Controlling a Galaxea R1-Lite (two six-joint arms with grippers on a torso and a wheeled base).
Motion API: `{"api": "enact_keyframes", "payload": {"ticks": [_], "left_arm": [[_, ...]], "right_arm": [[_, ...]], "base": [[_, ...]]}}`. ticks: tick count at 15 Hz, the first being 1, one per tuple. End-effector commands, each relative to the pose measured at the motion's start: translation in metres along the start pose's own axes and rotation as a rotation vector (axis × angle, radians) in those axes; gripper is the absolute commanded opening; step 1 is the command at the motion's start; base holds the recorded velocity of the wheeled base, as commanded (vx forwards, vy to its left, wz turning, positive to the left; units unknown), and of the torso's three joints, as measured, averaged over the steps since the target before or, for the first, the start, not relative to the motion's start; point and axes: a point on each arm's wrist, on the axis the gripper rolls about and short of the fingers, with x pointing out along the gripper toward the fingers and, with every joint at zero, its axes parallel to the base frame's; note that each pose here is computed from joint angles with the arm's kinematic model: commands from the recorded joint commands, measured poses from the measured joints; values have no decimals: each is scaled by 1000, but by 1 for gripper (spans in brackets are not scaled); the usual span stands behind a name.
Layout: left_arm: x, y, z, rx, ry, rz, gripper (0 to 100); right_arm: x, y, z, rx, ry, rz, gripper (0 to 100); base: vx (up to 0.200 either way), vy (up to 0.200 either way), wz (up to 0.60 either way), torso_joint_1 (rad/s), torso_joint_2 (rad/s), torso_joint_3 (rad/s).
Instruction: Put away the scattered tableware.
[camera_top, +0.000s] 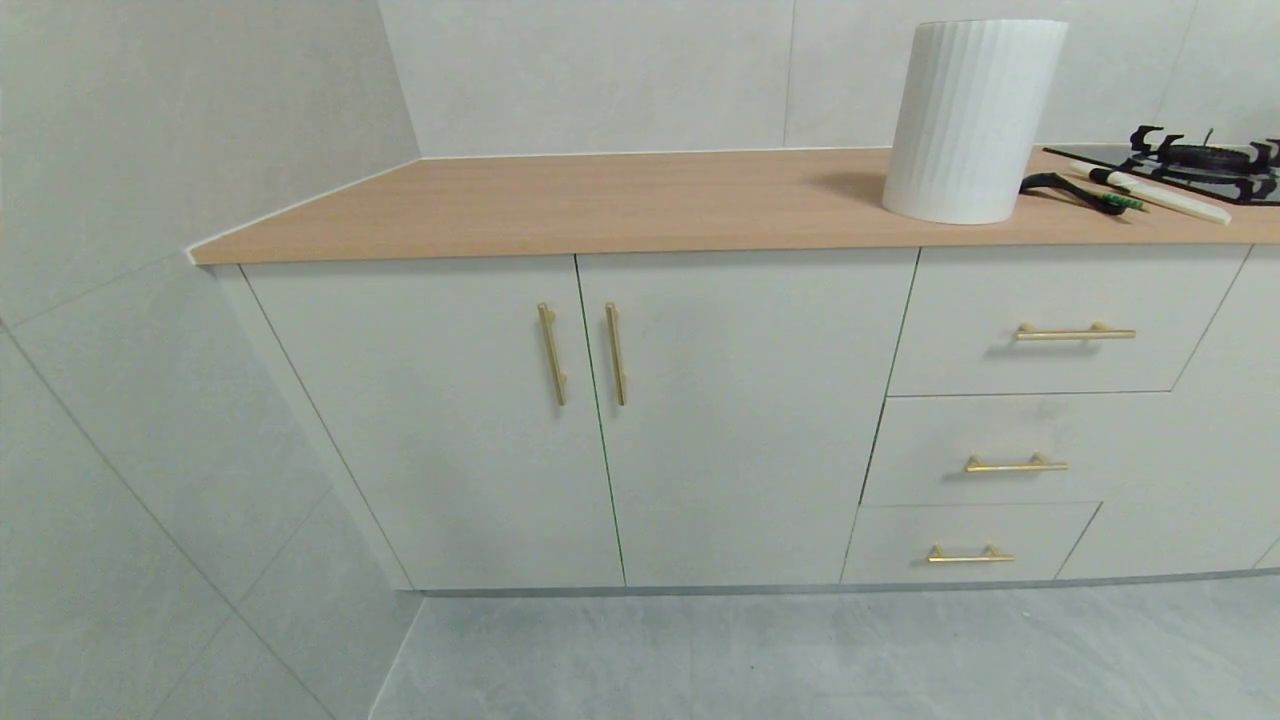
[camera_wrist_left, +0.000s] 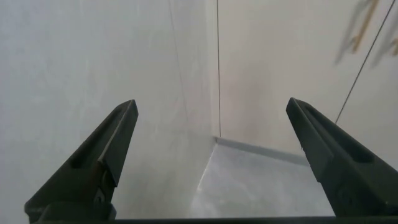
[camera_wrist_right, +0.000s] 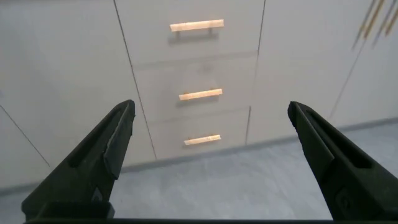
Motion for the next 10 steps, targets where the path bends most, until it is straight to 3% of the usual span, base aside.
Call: {"api": "enact_keyframes", "payload": {"ticks": [1,3,5,6,7,10], "left_arm": [[9,-7,-26,25,62,-59,100],[17,-12,-43,19,60,-86,100],[21,-14,-46,-5,2,-99,100],[21,-14,-46,-13,1,-113,100],[21,-15,-46,-31,0,-160,100],[20,-18,-48,-51,12,-305,100]], "right_arm": [[7,2,-35,-14,60,58,100],[17,5,-52,-16,36,80,100],[18,5,-53,-11,8,103,100],[18,6,-53,-10,15,125,100],[17,7,-57,-22,55,198,100],[17,8,-58,-32,59,237,100]], "base": [[0,0,0,0,0,0],[0,0,0,0,0,0],[0,0,0,0,0,0],[0,0,0,0,0,0],[0,0,0,0,0,0],[0,0,0,0,0,0]]}}
